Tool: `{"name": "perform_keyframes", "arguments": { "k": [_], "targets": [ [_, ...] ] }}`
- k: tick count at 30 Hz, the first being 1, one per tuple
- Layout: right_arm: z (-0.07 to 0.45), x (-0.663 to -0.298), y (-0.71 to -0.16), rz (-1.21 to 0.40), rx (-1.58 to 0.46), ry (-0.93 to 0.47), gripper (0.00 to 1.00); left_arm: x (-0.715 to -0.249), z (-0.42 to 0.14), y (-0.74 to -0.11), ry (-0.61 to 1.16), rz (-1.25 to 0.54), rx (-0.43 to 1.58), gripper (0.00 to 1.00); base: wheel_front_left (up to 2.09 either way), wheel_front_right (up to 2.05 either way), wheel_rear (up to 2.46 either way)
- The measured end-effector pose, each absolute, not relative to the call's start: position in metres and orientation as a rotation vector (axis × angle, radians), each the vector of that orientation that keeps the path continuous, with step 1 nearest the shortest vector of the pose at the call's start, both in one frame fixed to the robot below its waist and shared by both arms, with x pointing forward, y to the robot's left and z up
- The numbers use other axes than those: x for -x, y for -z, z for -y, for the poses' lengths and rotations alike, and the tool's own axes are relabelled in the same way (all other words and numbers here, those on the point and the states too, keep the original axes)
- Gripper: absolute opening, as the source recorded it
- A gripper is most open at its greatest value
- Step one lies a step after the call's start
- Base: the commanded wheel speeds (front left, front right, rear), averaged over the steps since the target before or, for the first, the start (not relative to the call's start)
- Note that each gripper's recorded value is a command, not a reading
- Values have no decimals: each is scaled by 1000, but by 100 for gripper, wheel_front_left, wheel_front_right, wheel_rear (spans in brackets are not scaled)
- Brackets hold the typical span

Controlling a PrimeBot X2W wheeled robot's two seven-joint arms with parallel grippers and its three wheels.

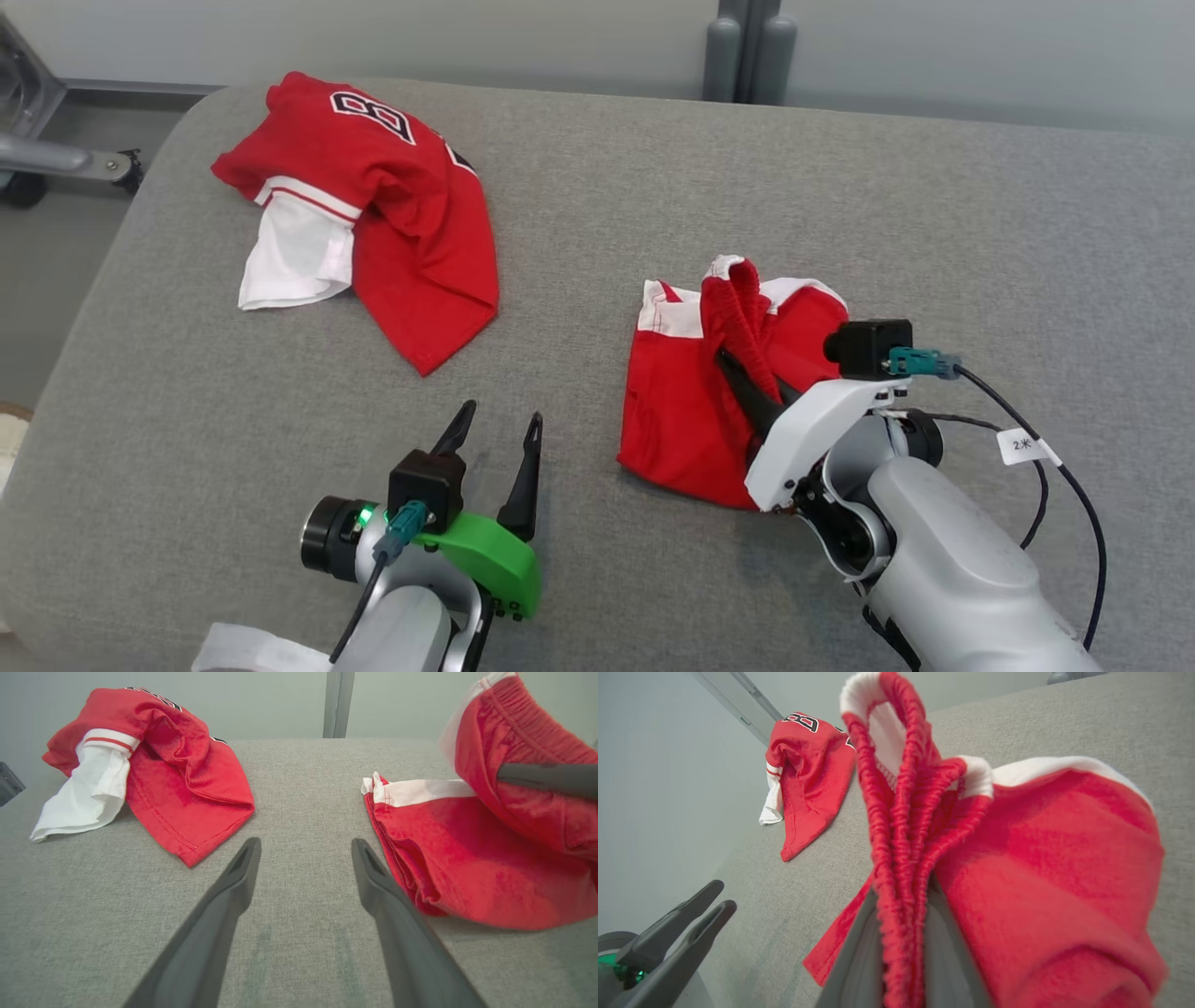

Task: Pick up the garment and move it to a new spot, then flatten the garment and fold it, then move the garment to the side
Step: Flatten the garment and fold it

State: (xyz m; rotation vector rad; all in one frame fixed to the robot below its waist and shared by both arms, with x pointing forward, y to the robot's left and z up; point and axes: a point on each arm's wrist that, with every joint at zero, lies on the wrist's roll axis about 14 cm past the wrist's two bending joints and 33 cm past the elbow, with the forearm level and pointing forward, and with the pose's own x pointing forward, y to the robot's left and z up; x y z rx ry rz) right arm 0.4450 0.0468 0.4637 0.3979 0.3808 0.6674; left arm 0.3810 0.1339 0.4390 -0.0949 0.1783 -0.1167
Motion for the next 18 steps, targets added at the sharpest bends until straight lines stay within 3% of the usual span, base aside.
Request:
{"name": "perform_keyframes", "arguments": {
  "k": [1,2,3,12,18],
  "targets": [
    [-50,-446,-460,-386,-385,-670,11,-380,-136,-438,109,-181,97,100,0,0,0],
    [-52,-447,-457,-393,-383,-669,38,-378,-139,-437,99,-185,97,100,0,0,0],
    [-54,-447,-453,-404,-376,-669,100,-377,-141,-436,91,-189,98,100,0,0,0],
    [-77,-448,-475,-302,-454,-708,100,-376,-153,-435,46,-192,96,100,0,0,0],
    [-25,-472,-483,-208,-529,-546,100,-383,-137,-440,94,-174,97,100,0,0,0]
  ]
}}
